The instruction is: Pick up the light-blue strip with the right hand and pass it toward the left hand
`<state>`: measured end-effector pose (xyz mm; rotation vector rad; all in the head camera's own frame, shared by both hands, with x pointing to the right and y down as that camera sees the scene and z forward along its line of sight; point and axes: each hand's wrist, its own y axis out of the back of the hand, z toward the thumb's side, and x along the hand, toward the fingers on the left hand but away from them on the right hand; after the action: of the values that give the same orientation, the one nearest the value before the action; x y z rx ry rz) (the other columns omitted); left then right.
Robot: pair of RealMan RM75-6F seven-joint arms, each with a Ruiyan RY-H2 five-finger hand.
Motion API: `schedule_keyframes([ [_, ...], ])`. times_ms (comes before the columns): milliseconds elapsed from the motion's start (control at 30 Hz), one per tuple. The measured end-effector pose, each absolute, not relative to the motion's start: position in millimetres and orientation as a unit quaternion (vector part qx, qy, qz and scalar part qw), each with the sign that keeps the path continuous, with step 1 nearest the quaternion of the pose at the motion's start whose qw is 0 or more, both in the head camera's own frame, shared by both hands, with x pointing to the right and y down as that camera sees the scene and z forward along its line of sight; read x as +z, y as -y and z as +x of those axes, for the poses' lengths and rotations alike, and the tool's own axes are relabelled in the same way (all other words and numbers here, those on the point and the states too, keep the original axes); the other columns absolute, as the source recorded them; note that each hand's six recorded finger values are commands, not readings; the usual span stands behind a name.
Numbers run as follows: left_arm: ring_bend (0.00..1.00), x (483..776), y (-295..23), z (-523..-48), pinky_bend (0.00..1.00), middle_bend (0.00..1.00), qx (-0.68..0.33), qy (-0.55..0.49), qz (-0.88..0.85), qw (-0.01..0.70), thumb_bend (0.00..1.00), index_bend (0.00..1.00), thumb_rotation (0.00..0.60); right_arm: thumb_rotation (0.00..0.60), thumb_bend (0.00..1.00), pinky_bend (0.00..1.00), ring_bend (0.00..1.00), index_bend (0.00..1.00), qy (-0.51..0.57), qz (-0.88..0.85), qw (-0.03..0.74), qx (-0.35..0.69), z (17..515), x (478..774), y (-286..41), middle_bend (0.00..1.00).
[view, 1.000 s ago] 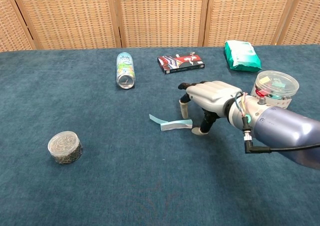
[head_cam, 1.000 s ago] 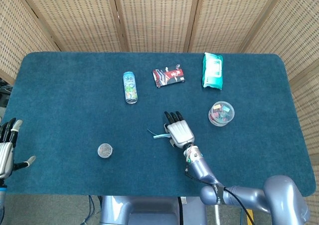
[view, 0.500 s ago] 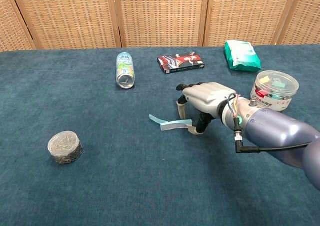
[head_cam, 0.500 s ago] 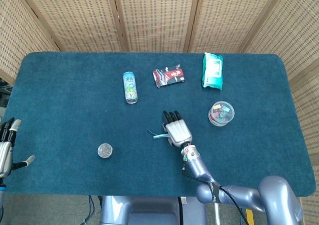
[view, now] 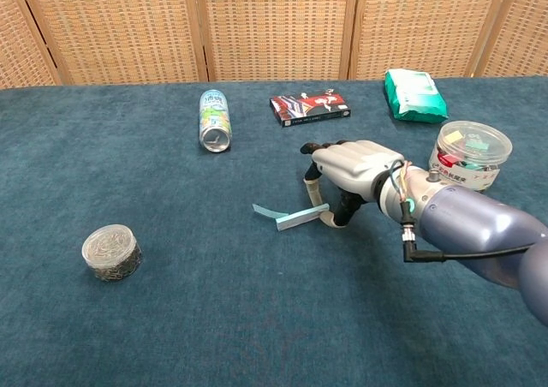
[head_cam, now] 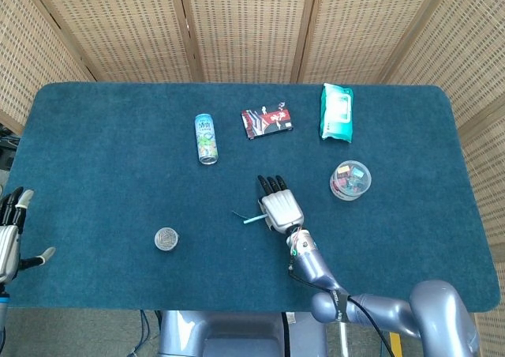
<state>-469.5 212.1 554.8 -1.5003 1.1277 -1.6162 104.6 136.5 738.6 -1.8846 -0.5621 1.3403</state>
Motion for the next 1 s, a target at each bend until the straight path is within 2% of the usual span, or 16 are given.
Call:
schedule_keyframes([
  [267, 0.01, 558.3, -202.9, -464.6, 0.00, 0.00, -0.606, -0.425, -0.577, 0.347, 0.10, 0.00, 0.600, 0.600, 0.47, 0.00, 0.00, 0.59, 0.240, -0.746, 0.378, 0.493, 104.8, 712.8, -129.2, 0.00],
  [300, 0.04, 559.2, -199.7, -463.4, 0.02, 0.03, -0.602, -0.423, -0.577, 0.354, 0.09, 0.00, 0.600, 0.600, 0.47, 0.00, 0.00, 0.59, 0.242, -0.748, 0.379, 0.488, 105.3, 707.9, -128.2, 0.00],
  [400, 0.23, 561.7, -183.3, -455.7, 0.16, 0.22, -0.582, -0.415, -0.580, 0.390, 0.07, 0.00, 0.600, 0.600, 0.47, 0.00, 0.00, 0.59, 0.249, -0.752, 0.388, 0.472, 106.9, 689.9, -124.8, 0.00],
  [433, 0.33, 562.4, -177.3, -452.0, 0.24, 0.32, -0.574, -0.411, -0.582, 0.403, 0.06, 0.00, 0.600, 0.600, 0.47, 0.00, 0.00, 0.59, 0.251, -0.753, 0.390, 0.467, 107.3, 684.7, -123.9, 0.00],
  [500, 0.48, 564.1, -163.1, -441.2, 0.37, 0.46, -0.554, -0.400, -0.589, 0.432, 0.05, 0.00, 0.600, 0.600, 0.47, 0.00, 0.00, 0.59, 0.257, -0.753, 0.396, 0.459, 108.9, 673.5, -121.1, 0.00],
  [600, 0.65, 566.6, -143.1, -420.5, 0.56, 0.60, -0.517, -0.381, -0.603, 0.472, 0.02, 0.00, 0.600, 0.600, 0.47, 0.00, 0.00, 0.59, 0.263, -0.753, 0.402, 0.449, 106.7, 660.0, -118.7, 0.00],
  [667, 0.71, 568.7, -129.1, -401.3, 0.64, 0.67, -0.487, -0.368, -0.618, 0.495, 0.00, 0.02, 0.600, 0.600, 0.47, 0.00, 0.00, 0.60, 0.267, -0.751, 0.406, 0.446, 104.8, 652.3, -115.7, 0.00],
  [733, 0.76, 572.3, -118.0, -383.1, 0.69, 0.72, -0.463, -0.358, -0.636, 0.503, 0.00, 0.10, 0.600, 0.600, 0.47, 0.00, 0.00, 0.60, 0.271, -0.749, 0.408, 0.446, 103.0, 647.2, -112.5, 0.00],
  [833, 0.79, 581.1, -101.1, -353.9, 0.71, 0.76, -0.428, -0.346, -0.672, 0.496, 0.00, 0.23, 0.600, 0.600, 0.47, 0.00, 0.00, 0.60, 0.280, -0.743, 0.408, 0.450, 99.9, 639.7, -105.5, 0.00],
  [1000, 0.79, 603.3, -80.4, -307.5, 0.71, 0.77, -0.387, -0.329, -0.731, 0.456, 0.04, 0.31, 0.600, 0.600, 0.47, 0.00, 0.00, 0.60, 0.293, -0.734, 0.404, 0.461, 97.9, 632.4, -94.5, 0.00],
])
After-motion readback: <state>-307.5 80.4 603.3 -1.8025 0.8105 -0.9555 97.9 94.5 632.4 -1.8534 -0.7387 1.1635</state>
